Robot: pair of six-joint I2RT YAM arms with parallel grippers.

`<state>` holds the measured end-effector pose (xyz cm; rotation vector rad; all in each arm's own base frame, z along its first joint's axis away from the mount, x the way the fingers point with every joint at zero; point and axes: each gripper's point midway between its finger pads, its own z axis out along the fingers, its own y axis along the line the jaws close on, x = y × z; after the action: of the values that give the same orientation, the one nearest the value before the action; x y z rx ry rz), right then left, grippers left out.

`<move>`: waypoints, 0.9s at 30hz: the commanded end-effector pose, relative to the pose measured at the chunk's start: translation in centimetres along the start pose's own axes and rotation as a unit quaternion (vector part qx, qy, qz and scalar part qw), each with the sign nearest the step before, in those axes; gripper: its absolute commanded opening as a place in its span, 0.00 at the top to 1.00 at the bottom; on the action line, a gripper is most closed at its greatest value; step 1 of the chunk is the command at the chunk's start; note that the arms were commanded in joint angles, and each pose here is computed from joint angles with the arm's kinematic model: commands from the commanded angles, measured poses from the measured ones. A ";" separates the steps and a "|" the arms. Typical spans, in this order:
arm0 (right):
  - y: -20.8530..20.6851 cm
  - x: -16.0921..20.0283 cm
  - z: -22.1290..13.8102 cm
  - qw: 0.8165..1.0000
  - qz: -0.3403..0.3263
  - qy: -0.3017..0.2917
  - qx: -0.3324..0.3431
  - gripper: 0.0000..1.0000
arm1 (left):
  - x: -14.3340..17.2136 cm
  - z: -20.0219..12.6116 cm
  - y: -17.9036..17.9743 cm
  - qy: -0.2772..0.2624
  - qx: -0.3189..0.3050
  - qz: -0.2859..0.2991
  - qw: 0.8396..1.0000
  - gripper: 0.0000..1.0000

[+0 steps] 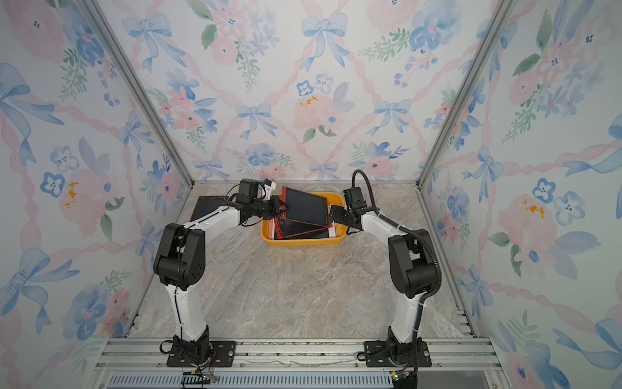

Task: Take out the writing tablet from the storage box
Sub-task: Pick up the writing tablet from the storage box, then place the writing tablet at the center of the board.

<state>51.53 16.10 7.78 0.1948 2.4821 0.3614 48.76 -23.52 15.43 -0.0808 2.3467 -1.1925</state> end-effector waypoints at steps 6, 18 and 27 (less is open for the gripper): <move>-0.6 0.0 0.5 1.000 0.001 0.006 0.005 0.03 | -5.3 -8.3 -1.1 -0.111 -0.003 -0.035 0.993 1.00; -0.2 0.5 1.4 1.000 0.003 0.018 -0.005 0.03 | -8.4 -17.8 1.9 -0.326 0.045 -0.154 0.932 1.00; -0.1 0.6 1.5 1.000 0.000 0.020 -0.009 0.03 | -5.4 -21.5 8.2 -0.459 -0.019 -0.254 0.851 1.00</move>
<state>51.75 16.32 7.50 0.1909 2.4893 0.3895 45.27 -3.66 19.19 -1.0139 1.7200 -1.0212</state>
